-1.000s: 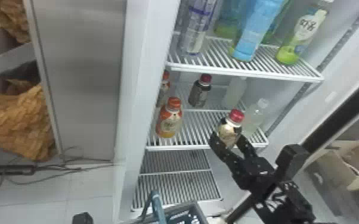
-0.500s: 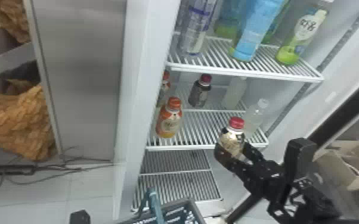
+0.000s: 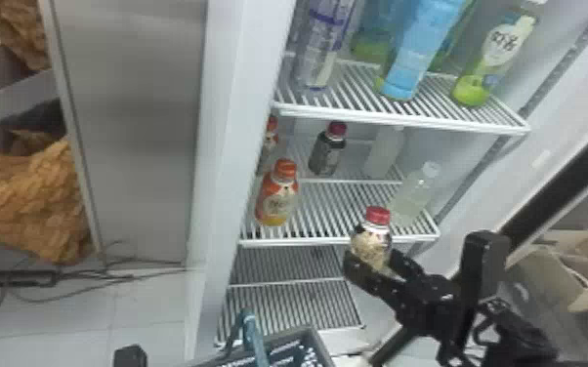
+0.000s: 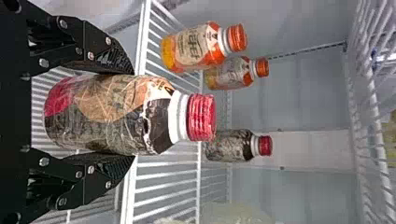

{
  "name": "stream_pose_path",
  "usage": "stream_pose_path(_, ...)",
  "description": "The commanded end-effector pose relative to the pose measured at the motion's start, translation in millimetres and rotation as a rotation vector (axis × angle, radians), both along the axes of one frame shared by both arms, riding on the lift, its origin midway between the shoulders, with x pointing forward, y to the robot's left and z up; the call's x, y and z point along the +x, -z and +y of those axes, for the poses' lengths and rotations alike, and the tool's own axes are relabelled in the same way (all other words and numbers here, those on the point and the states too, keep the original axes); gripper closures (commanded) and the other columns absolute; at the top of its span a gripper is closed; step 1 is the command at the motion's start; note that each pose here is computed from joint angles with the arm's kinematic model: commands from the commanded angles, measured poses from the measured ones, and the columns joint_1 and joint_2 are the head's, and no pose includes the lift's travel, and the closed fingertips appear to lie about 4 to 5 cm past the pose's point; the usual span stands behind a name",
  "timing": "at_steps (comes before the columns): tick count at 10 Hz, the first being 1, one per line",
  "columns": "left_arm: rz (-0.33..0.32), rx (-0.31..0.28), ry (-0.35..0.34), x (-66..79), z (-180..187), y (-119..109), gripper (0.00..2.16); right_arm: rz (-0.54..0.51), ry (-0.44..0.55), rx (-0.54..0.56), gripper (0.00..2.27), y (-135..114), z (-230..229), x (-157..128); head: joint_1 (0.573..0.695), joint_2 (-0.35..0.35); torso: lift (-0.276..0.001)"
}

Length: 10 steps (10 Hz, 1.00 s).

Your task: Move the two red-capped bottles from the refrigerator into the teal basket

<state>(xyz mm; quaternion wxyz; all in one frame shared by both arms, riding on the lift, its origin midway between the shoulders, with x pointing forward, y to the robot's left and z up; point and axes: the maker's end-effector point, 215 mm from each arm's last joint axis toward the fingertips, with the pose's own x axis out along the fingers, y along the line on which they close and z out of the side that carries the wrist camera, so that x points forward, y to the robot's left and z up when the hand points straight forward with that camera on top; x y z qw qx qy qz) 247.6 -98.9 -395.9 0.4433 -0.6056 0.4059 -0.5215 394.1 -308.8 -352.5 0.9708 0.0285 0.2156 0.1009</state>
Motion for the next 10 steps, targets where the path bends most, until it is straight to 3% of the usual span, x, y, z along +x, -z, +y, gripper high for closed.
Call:
stream_pose_path(1, -0.003, 0.0, -0.001, 1.3, 0, -1, 1.09, 0.038, -0.035, 0.047, 0.58, 10, 19, -5, 0.695, -0.35, -0.228)
stream_pose_path(10, -0.011, 0.016, -0.002, 3.5, 0, 3, 1.09, 0.304, -0.149, 0.136, 0.58, 49, 65, -42, 0.695, -0.35, -0.228)
